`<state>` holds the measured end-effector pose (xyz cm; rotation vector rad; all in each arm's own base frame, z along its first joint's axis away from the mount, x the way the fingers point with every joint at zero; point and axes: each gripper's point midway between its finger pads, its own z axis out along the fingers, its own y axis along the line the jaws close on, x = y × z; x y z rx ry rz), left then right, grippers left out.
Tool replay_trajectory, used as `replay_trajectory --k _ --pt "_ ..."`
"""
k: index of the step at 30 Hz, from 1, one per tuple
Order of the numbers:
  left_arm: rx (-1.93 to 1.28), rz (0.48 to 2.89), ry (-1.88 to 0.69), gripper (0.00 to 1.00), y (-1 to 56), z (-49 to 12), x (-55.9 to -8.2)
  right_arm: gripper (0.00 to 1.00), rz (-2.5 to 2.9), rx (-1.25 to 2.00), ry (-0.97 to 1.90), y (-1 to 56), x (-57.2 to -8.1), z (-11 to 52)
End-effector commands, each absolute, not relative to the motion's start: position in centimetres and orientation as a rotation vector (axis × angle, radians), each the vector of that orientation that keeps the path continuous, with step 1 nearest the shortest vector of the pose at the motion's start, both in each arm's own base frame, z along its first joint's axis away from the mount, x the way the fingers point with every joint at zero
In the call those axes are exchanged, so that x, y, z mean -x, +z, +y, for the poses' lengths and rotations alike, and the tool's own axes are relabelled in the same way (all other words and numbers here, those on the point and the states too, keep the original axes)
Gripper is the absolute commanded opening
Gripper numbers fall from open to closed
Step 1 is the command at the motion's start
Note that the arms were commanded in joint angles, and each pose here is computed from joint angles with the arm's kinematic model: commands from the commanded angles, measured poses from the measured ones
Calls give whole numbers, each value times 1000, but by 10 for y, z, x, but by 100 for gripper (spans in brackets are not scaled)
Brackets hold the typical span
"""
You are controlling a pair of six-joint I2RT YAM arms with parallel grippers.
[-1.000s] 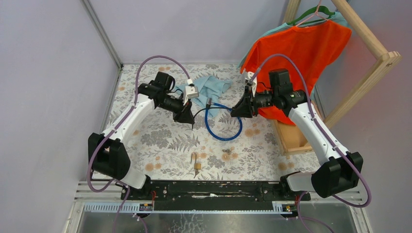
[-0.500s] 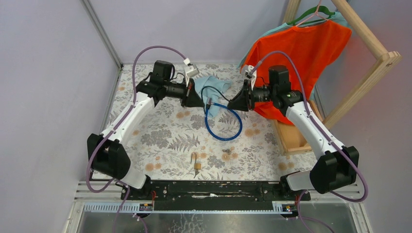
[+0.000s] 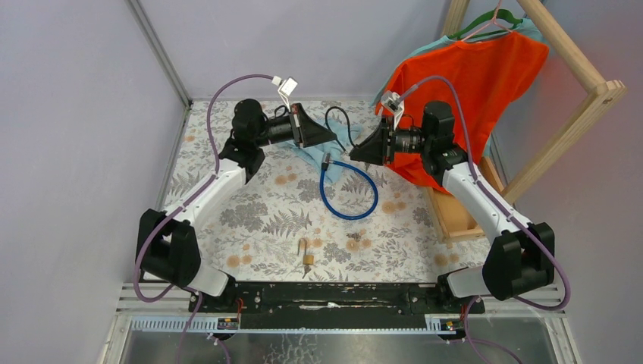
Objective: Lock with the key
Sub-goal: Lock the lock.
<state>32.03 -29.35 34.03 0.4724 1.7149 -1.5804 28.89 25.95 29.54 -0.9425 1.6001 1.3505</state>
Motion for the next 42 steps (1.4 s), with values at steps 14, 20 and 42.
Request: replay_trajectory --k 14,20,42 --pt "-392 1609 -1683 0 362 -304 -317 0 1484 961 1473 313 -274 267" --pt "-406 1627 -1671 0 352 -302 -312 0 1474 939 1485 319 -275 267" --pt "-453 1643 -1587 0 359 -292 -313 0 1549 1004 1312 295 -286 254"
